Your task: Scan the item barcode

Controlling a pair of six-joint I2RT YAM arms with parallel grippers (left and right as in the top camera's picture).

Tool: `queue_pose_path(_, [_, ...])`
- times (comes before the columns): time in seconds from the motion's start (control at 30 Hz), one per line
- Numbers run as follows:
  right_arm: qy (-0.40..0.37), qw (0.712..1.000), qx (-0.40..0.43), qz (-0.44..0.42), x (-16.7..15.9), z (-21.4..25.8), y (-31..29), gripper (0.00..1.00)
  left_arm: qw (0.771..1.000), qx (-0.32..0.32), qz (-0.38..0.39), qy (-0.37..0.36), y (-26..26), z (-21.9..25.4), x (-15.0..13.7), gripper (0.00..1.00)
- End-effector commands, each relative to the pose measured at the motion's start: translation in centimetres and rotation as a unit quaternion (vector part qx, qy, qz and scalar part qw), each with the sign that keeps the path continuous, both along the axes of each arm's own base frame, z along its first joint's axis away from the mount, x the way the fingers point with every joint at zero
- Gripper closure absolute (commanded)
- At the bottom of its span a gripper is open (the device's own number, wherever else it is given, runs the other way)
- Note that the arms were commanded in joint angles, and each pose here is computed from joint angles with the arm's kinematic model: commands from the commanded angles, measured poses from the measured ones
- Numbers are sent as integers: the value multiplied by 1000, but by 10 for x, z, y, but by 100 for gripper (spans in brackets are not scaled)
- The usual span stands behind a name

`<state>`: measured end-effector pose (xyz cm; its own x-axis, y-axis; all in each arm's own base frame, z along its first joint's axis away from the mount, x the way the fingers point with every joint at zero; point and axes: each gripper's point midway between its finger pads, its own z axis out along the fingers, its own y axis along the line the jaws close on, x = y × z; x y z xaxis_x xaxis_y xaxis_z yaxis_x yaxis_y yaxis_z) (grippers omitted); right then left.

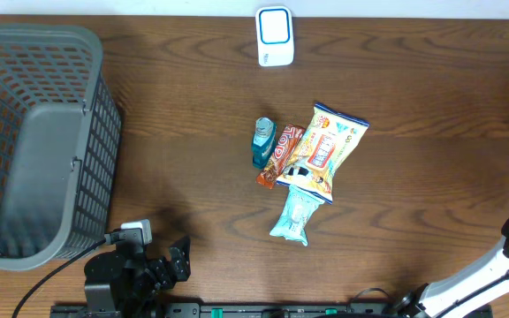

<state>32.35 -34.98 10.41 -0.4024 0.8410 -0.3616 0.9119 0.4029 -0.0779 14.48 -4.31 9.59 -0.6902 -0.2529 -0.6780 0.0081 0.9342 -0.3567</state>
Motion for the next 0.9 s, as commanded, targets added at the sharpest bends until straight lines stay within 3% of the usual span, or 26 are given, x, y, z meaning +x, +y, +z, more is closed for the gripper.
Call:
queue_pose_path(0.0, [-146, 983, 88, 65, 54, 50, 34, 4, 1000, -7, -1, 9, -2, -4, -2, 2])
queue_pose_path(0.13, [-252, 932, 223, 132, 84, 100, 97, 1, 1000, -8, -1, 9, -2, -4, -2, 2])
queue_pose_path(0.23, [-318, 860, 360, 171, 95, 136, 159, 1, 1000, -8, -1, 9, -2, -4, -2, 2])
queue_pose_path(0.3, [-339, 807, 448, 181, 96, 156, 199, 1, 1000, -7, -1, 9, -2, -4, -2, 2])
queue_pose_path(0.4, [-323, 758, 534, 190, 91, 172, 252, 1, 1000, -7, -1, 9, -2, -4, -2, 2])
queue_pose_path(0.7, [-211, 699, 605, 318, 79, 177, 401, 1, 1000, -7, -1, 9, -2, -4, -2, 2])
queue_pose_path(0.87, [-135, 683, 640, 324, 71, 177, 480, 1, 1000, -8, -1, 9, -2, -4, -2, 2])
